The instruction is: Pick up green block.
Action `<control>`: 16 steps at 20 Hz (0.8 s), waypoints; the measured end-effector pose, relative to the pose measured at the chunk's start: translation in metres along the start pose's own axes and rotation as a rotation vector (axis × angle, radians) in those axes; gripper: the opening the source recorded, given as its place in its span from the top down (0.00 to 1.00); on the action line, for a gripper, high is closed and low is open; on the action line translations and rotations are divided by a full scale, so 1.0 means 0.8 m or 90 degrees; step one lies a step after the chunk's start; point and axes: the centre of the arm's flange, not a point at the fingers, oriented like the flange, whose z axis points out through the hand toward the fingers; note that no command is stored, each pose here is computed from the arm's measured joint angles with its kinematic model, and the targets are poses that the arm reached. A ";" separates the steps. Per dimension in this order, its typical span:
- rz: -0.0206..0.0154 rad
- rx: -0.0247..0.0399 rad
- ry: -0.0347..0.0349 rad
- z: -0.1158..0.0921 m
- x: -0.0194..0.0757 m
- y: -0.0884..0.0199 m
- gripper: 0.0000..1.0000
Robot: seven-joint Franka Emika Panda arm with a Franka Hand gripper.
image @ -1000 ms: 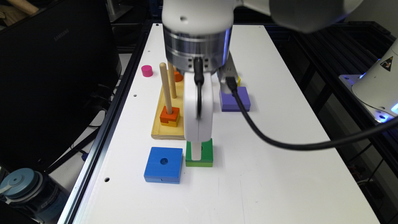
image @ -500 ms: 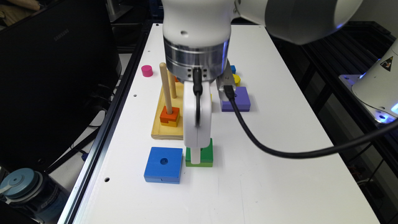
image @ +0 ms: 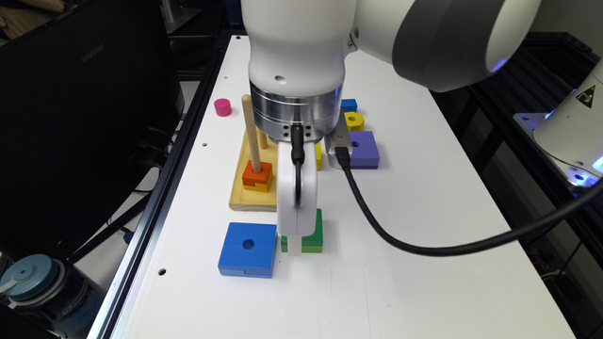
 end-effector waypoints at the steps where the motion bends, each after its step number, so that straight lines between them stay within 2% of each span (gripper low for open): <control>1: 0.0000 0.0000 0.0000 0.000 0.000 0.000 0.00; 5: 0.0002 -0.0010 -0.0009 0.002 0.000 0.000 0.00; 7: -0.0004 -0.0049 -0.0047 0.018 0.001 0.004 0.00; 8: -0.0009 -0.0037 -0.0057 0.034 0.001 0.006 0.00; 9: -0.0003 -0.0007 -0.0023 0.041 0.002 0.005 0.00; 10: 0.0001 -0.0011 -0.0008 0.040 0.001 0.003 0.00; 13: -0.0002 -0.0017 0.0014 0.041 0.000 0.001 0.00; 16: -0.0002 -0.0017 0.0015 0.041 0.000 0.001 0.00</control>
